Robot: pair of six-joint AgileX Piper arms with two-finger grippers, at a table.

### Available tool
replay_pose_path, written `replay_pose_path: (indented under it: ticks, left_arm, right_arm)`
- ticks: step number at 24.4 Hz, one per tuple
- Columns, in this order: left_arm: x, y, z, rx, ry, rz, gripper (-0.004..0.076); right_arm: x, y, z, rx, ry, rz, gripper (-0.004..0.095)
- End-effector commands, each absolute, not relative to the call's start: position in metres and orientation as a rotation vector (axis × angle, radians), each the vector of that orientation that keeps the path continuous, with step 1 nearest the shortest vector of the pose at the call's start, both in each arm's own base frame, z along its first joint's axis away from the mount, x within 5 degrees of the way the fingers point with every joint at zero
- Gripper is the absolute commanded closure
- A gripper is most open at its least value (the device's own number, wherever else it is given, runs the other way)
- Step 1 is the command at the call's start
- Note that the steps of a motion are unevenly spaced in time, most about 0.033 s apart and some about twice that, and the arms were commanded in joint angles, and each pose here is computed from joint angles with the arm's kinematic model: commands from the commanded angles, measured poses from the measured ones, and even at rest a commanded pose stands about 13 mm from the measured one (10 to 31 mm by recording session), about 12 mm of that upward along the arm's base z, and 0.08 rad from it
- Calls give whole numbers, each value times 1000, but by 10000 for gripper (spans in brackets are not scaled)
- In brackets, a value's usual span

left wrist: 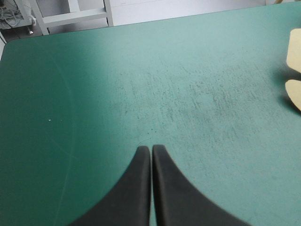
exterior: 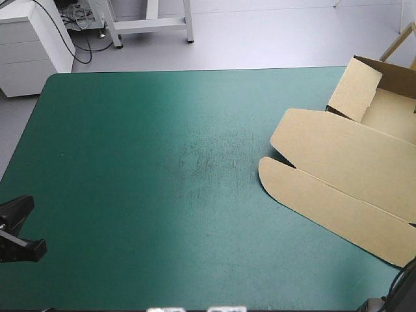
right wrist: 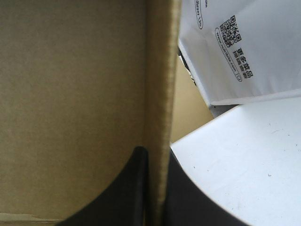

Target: Fold the box

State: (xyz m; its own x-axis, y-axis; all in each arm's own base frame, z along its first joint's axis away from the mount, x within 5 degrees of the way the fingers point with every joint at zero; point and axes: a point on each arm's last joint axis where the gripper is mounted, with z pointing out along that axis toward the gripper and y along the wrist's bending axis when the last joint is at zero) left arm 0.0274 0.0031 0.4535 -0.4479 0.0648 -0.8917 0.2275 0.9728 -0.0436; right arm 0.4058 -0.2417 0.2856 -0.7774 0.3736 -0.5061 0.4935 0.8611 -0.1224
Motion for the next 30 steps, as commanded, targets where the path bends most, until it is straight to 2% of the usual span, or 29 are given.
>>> replay_pose_path:
  ticks: [1,3,5,6,7,8,10,12,14,17,19,21,22,23,24,25,30]
  left_arm:
    - [27,5,447,207,2020,-164,734]
    - [27,6,436,211,2020,-155,734]
    - [27,5,424,218,2029,-153,734]
    - [28,5,419,222,2029,-155,734]
    - [28,3,409,228,2012,-184,734]
    - [28,2,406,231,1999,-198,734]
    - [27,0,400,235,1969,-229,734]
    - [26,0,394,236,1956,-233,734]
    - [25,1,390,236,1953,-234,734]
    - [23,3,379,242,1956,-205,734]
    - [25,3,372,259,1951,-184,734]
    - [28,1,367,271,1918,-184,734]
    - [31,0,363,275,1904,-187,734]
    - [32,-1,362,277,1900,-188,734]
    - [34,-2,358,280,1898,-188,734]
    - [35,-3,356,287,1897,-185,734]
    - [35,-3,340,301,1891,-171,734]
  right_arm:
    - [400,-246,321,602,2428,-424,840]
    - [400,-246,321,603,2430,-423,715]
    - [400,-246,321,603,2432,-424,529]
    - [400,-246,321,604,2434,-424,418]
    - [399,-246,321,620,2434,-410,220]
    - [398,-247,320,642,2437,-398,128]
    - [396,-249,321,653,2438,-398,23]
    - [392,-251,328,666,2419,-399,-6]
    - [387,-251,345,667,2374,-404,0]
    - [370,-238,405,636,2233,-401,7]
    - [354,-217,437,592,2179,-294,24]
    - [343,-188,457,500,2178,-52,71]
    - [339,-167,468,393,2179,70,134]
    - [336,-159,472,365,2178,102,170]
    - [332,-144,481,310,2172,127,264]
    - [330,-135,486,272,2164,124,324]
    - [306,-81,519,68,2096,128,749]
